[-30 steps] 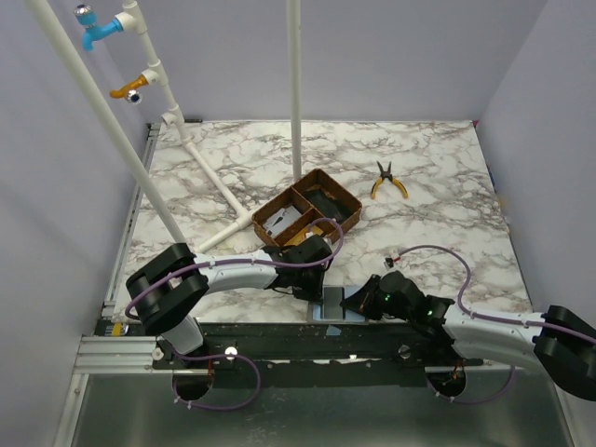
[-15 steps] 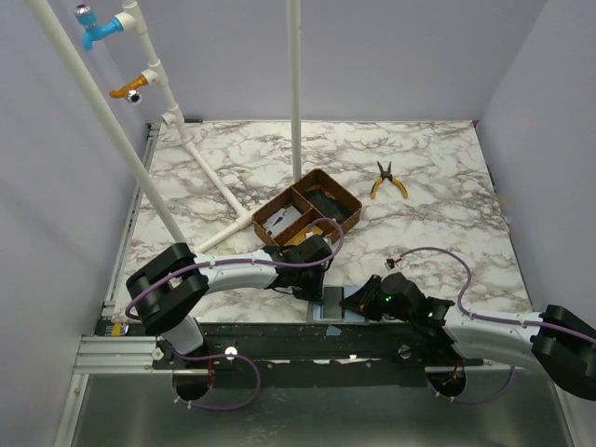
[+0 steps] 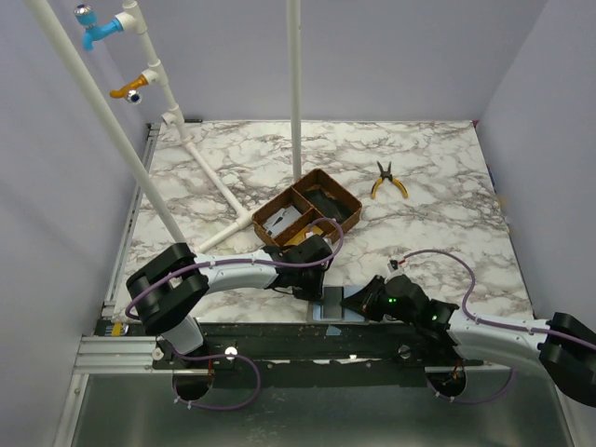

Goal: Take the credit cards out of the card holder
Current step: Remove the credit card from the card holder.

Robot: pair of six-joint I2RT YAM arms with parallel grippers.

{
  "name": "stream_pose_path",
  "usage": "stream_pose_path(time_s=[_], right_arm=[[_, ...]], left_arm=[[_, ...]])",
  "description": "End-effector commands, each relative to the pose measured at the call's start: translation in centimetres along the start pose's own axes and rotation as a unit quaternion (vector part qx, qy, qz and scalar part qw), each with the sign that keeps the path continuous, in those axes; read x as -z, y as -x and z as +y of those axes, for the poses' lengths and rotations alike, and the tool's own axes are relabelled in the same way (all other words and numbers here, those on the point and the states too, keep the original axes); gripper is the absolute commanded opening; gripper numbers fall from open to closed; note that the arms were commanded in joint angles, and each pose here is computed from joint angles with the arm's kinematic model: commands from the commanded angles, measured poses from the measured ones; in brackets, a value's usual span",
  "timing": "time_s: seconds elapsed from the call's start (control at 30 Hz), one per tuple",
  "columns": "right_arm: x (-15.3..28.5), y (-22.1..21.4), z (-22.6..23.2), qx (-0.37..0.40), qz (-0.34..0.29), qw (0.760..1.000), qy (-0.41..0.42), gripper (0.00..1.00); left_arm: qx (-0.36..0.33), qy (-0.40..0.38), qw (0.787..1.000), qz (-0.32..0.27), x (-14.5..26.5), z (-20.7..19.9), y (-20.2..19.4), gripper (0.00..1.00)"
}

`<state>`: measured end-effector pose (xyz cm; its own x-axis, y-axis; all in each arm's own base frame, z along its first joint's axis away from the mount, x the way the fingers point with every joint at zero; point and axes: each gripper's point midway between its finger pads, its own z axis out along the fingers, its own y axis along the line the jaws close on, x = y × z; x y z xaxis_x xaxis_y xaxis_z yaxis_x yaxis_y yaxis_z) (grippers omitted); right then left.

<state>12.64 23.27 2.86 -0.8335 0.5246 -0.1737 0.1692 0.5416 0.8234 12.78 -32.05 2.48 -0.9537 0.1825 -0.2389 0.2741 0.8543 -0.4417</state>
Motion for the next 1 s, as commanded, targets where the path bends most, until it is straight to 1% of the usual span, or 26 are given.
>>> stream_pose_path(time_s=[0.0, 0.2, 0.4, 0.97], right_arm=[[0.0, 0.2, -1.3, -0.008, -0.011, 1.000, -0.007, 0.15], [-0.2, 0.2, -1.3, -0.011, -0.009, 1.000, -0.006, 0.10], [-0.1, 0.1, -1.7, -0.016, -0.010, 1.000, -0.006, 0.01], [0.8, 1.2, -3.3, -0.002, -0.041, 0.998, -0.039, 0.01]], left_arm=[[-0.001, 0.080, 0.996, 0.028, -0.9, 4.2, -1.9, 0.00], [0.001, 0.080, 0.996, 0.028, -0.8, 4.3, -2.0, 0.00], [0.005, 0.084, 0.996, 0.029, -0.9, 4.6, -2.2, 0.00], [0.014, 0.097, 0.994, 0.037, -1.1, 5.6, -3.1, 0.00]])
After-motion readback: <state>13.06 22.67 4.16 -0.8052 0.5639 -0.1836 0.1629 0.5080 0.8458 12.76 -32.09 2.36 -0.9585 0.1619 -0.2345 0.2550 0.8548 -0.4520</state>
